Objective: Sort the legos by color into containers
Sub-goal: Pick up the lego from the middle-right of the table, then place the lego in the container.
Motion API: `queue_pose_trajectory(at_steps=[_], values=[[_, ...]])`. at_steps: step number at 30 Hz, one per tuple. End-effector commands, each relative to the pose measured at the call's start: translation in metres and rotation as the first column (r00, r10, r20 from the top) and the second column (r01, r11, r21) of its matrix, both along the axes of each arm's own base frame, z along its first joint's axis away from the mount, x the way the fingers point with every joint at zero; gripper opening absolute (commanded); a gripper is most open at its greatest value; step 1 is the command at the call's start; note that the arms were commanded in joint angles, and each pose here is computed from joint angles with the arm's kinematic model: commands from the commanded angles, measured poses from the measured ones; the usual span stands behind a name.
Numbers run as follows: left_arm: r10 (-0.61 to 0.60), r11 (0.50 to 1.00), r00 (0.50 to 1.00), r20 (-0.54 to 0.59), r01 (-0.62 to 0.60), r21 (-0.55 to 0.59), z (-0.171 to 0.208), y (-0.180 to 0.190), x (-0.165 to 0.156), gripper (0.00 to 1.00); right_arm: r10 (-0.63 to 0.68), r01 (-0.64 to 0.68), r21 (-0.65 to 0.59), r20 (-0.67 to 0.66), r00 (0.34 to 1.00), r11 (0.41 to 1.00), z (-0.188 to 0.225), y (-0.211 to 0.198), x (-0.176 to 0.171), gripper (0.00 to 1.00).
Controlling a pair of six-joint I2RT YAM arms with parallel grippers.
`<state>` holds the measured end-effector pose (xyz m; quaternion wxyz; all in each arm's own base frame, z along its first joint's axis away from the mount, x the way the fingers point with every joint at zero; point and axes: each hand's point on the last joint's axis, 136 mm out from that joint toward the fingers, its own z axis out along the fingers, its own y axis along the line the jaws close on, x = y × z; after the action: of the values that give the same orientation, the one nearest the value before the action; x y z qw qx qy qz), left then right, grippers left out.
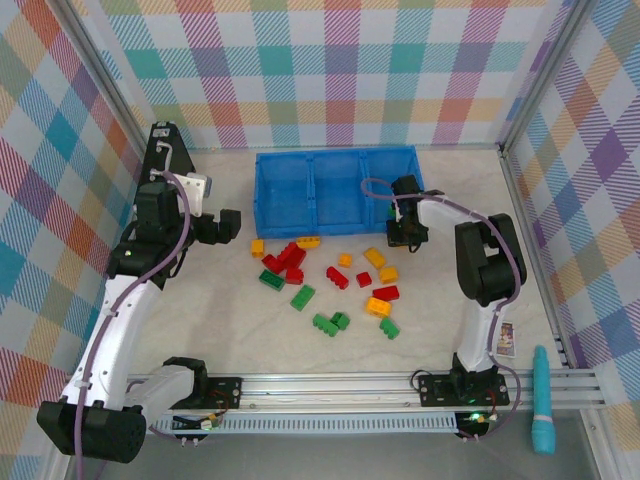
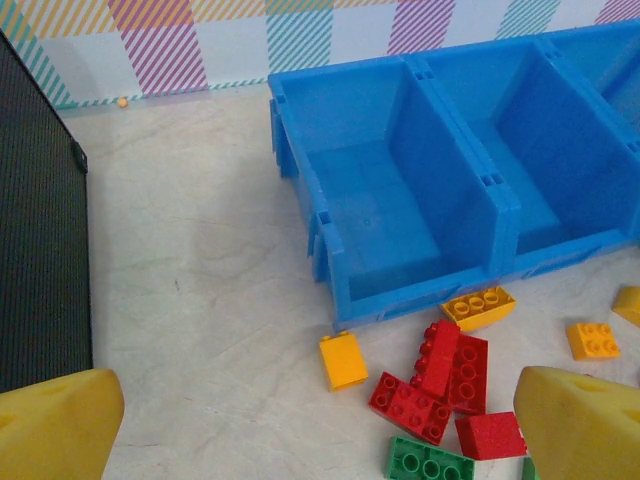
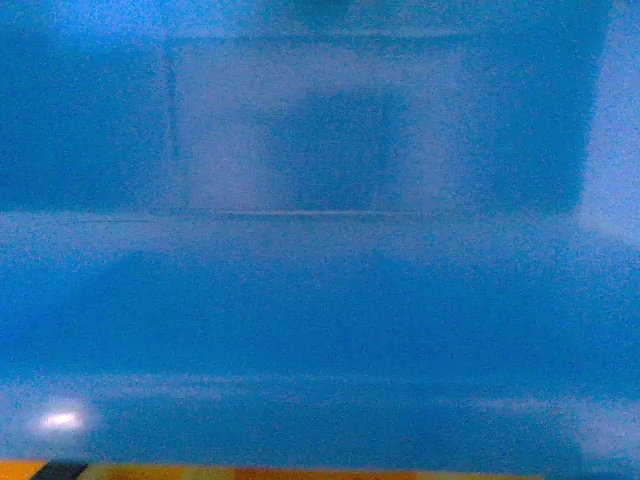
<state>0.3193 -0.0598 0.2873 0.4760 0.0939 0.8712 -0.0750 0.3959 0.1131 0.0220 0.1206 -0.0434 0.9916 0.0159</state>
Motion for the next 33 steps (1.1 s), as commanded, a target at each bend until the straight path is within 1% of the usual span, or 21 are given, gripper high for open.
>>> queue_pose_trajectory(at_steps=[1, 4, 7, 9, 10, 12, 15, 17, 19, 22, 26, 30, 33], values=[[-0.013, 1.0, 1.0, 0.026, 0.013, 0.013, 0.008, -0.001, -0.005, 1.0, 0.007, -0.008, -0.014, -0.026, 1.0, 1.0, 0.012, -0.001, -0.016, 0.25], [-0.014, 1.0, 0.999, 0.035, 0.013, 0.013, 0.01, -0.001, -0.007, 1.0, 0.026, -0.025, -0.018, 0.017, 1.0, 1.0, 0.043, 0.002, -0.021, 0.23], [-0.013, 1.0, 0.999, 0.039, 0.012, 0.014, 0.01, -0.001, -0.008, 1.0, 0.072, -0.071, -0.014, 0.096, 0.993, 0.997, 0.089, 0.012, -0.024, 0.23], [-0.013, 1.0, 0.999, 0.039, 0.013, 0.014, 0.01, -0.001, -0.008, 1.0, 0.125, -0.125, -0.005, 0.165, 0.978, 0.992, 0.119, 0.025, -0.023, 0.23], [-0.009, 1.0, 0.999, 0.04, 0.008, 0.014, 0.01, 0.0, -0.007, 1.0, 0.156, -0.158, -0.005, 0.204, 0.966, 0.987, 0.131, 0.033, -0.021, 0.23], [0.018, 1.0, 0.999, 0.046, -0.018, 0.017, 0.012, 0.004, -0.007, 1.0, 0.234, -0.233, -0.043, 0.314, 0.92, 0.972, 0.152, 0.047, -0.008, 0.23], [0.017, 1.0, 0.998, 0.056, -0.018, 0.016, 0.015, 0.004, -0.009, 1.0, 0.292, -0.299, -0.049, 0.416, 0.861, 0.953, 0.174, 0.067, 0.013, 0.23], [0.01, 1.0, 0.998, 0.06, -0.01, 0.011, 0.016, 0.003, -0.011, 1.0, 0.332, -0.35, -0.048, 0.456, 0.826, 0.936, 0.184, 0.083, 0.024, 0.23], [0.004, 1.0, 0.998, 0.062, -0.005, 0.01, 0.017, 0.002, -0.012, 1.0, 0.36, -0.394, -0.03, 0.473, 0.804, 0.919, 0.188, 0.099, 0.034, 0.24], [-0.003, 1.0, 0.998, 0.061, 0.003, 0.011, 0.017, 0.001, -0.012, 1.0, 0.425, -0.46, -0.046, 0.475, 0.771, 0.887, 0.185, 0.123, 0.048, 0.25], [0.024, 0.999, 0.998, 0.062, -0.027, 0.038, 0.023, 0.008, -0.011, 1.0, 0.483, -0.517, -0.066, 0.472, 0.738, 0.854, 0.161, 0.154, 0.072, 0.24], [0.027, 0.999, 0.996, 0.08, -0.03, 0.041, 0.025, 0.009, -0.014, 1.0, 0.531, -0.543, -0.108, 0.435, 0.727, 0.832, 0.13, 0.178, 0.095, 0.25], [0.031, 0.998, 0.996, 0.079, -0.035, 0.045, 0.024, 0.01, -0.013, 1.0, 0.567, -0.56, -0.149, 0.401, 0.72, 0.815, 0.113, 0.19, 0.103, 0.27]])
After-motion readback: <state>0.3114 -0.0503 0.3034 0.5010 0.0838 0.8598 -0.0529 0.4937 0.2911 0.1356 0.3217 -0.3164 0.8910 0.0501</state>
